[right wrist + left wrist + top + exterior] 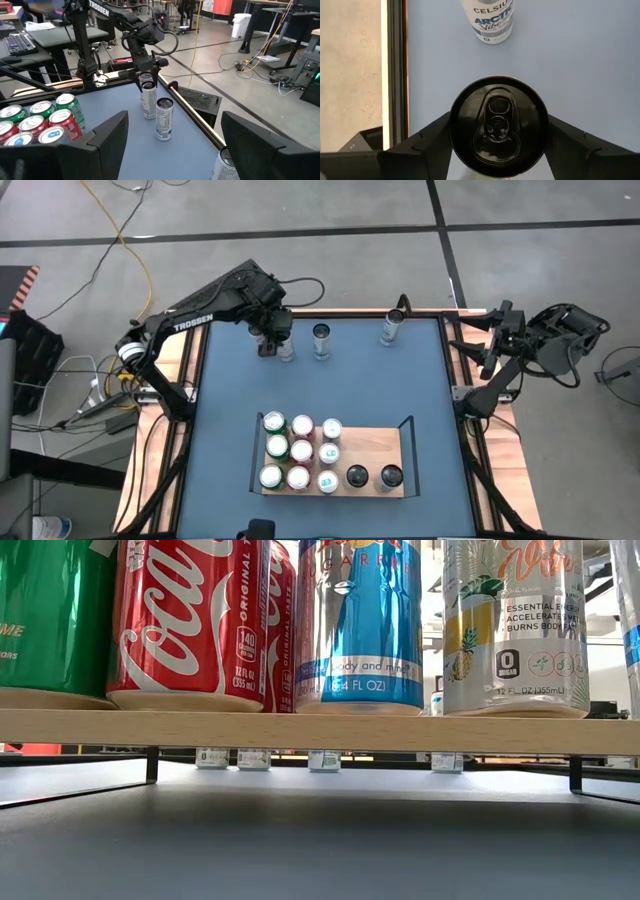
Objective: Place canned beverage on shelf
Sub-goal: Put the right white-yellow soda can on the shelf aligned with the other white-yellow soda can
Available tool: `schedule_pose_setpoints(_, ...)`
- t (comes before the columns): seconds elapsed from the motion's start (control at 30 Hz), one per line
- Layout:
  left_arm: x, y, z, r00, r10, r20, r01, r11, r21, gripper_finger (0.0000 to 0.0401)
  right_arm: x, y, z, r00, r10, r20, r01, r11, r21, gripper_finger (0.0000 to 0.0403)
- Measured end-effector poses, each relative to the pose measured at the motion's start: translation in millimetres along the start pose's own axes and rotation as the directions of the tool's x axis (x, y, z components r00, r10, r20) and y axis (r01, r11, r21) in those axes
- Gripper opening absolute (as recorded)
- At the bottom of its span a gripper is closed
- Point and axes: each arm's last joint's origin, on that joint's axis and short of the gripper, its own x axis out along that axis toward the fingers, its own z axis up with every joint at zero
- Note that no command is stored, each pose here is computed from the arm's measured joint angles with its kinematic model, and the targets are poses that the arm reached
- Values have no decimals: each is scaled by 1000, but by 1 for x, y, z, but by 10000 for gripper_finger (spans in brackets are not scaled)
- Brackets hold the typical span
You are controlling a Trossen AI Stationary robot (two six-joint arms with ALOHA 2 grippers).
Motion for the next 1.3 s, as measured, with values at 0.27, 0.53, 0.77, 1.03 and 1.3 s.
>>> schedule_pose_setpoints(0.27, -4, 1, 4, 1000, 6, 12, -4, 984, -178, 237, 0, -1, -1, 1000, -5, -6, 5, 1000, -18, 301)
schedule_pose_setpoints(0.53, -31, -7, 36, 998, 34, 55, -22, 980, -200, 237, 0, -1, -1, 1000, -5, -7, 5, 1000, -21, 301)
schedule_pose_setpoints(0.77, -72, -31, 80, 985, 131, 115, -116, 985, -126, 244, 0, -1, -2, 1000, -7, -10, 7, 1000, -29, 301)
schedule_pose_setpoints(1.03, -121, -65, 120, 946, 185, 266, -157, 980, -122, 250, 0, -2, -3, 1000, -11, -15, 10, 999, -44, 301)
schedule_pose_setpoints(1.3, -143, -103, 139, 913, 213, 348, -162, 972, -170, 250, 0, -3, -4, 1000, -12, -18, 11, 999, -51, 301)
